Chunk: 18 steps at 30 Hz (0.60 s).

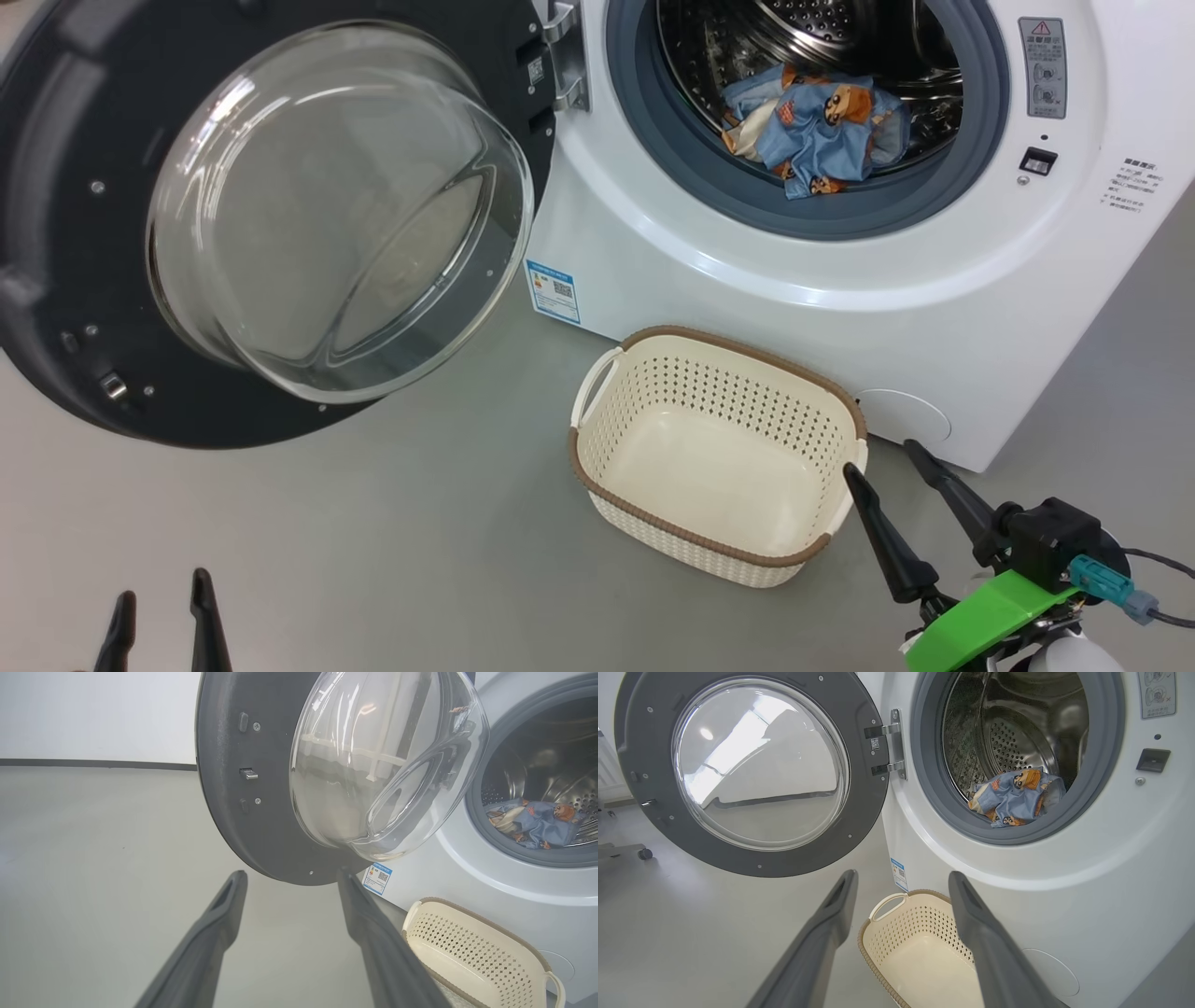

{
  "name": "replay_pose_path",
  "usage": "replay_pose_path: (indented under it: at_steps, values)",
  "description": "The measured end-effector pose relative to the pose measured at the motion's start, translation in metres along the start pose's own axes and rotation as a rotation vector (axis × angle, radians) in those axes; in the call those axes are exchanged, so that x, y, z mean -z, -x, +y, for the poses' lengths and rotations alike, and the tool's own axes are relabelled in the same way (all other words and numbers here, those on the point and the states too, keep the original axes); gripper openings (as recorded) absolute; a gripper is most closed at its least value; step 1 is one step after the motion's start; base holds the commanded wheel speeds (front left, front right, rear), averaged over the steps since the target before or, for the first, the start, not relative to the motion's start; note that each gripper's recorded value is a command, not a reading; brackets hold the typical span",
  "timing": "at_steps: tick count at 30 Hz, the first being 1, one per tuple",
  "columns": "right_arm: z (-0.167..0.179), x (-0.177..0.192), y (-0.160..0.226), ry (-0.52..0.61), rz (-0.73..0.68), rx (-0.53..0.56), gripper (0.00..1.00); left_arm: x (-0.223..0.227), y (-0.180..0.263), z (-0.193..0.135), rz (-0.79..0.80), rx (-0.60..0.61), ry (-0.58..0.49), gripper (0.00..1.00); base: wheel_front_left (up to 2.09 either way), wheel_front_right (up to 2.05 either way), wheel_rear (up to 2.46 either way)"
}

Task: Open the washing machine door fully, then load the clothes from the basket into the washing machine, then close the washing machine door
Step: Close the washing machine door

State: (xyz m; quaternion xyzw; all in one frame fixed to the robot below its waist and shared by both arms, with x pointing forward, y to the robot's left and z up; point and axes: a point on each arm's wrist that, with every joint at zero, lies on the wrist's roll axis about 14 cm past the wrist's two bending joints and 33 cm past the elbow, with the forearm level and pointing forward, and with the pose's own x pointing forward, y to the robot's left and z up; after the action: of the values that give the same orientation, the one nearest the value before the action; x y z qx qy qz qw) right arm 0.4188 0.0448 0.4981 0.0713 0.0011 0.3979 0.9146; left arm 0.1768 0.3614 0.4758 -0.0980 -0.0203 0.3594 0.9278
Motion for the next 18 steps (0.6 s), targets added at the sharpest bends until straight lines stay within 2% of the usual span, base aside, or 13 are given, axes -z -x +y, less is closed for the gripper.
replay_pose_path:
  at_steps: [6, 7, 8, 9, 10, 14, 18]
  values:
    - [0.003, 0.003, 0.0, -0.001, 0.01, -0.008, 1.0, 0.0, 0.002, 0.0, 0.0, -0.005, 0.014, 1.0, 0.0, 0.0, 0.0]
    - [0.003, 0.003, 0.0, -0.001, 0.01, -0.009, 1.0, -0.002, 0.002, 0.0, -0.007, -0.006, 0.02, 0.92, 0.0, 0.0, 0.0]
    - [0.003, 0.003, 0.0, -0.003, 0.01, -0.009, 1.0, -0.005, 0.001, 0.0, -0.015, -0.008, 0.025, 0.5, 0.0, 0.0, 0.0]
    - [0.003, 0.003, 0.0, -0.004, 0.01, -0.009, 1.0, -0.008, 0.001, 0.002, -0.027, -0.012, 0.031, 0.3, 0.0, 0.0, 0.0]
    - [0.003, 0.003, -0.001, -0.007, 0.009, -0.008, 1.0, -0.012, 0.0, 0.003, -0.039, -0.016, 0.038, 0.0, 0.0, 0.0, 0.0]
    - [-0.001, 0.003, 0.0, -0.009, 0.006, 0.002, 1.0, -0.043, -0.01, 0.006, -0.138, -0.009, 0.058, 0.0, 0.0, 0.0, 0.0]
    - [-0.005, 0.001, 0.002, -0.011, 0.0, 0.017, 1.0, -0.107, -0.029, 0.008, -0.331, 0.011, 0.08, 0.0, 0.0, 0.0, 0.0]
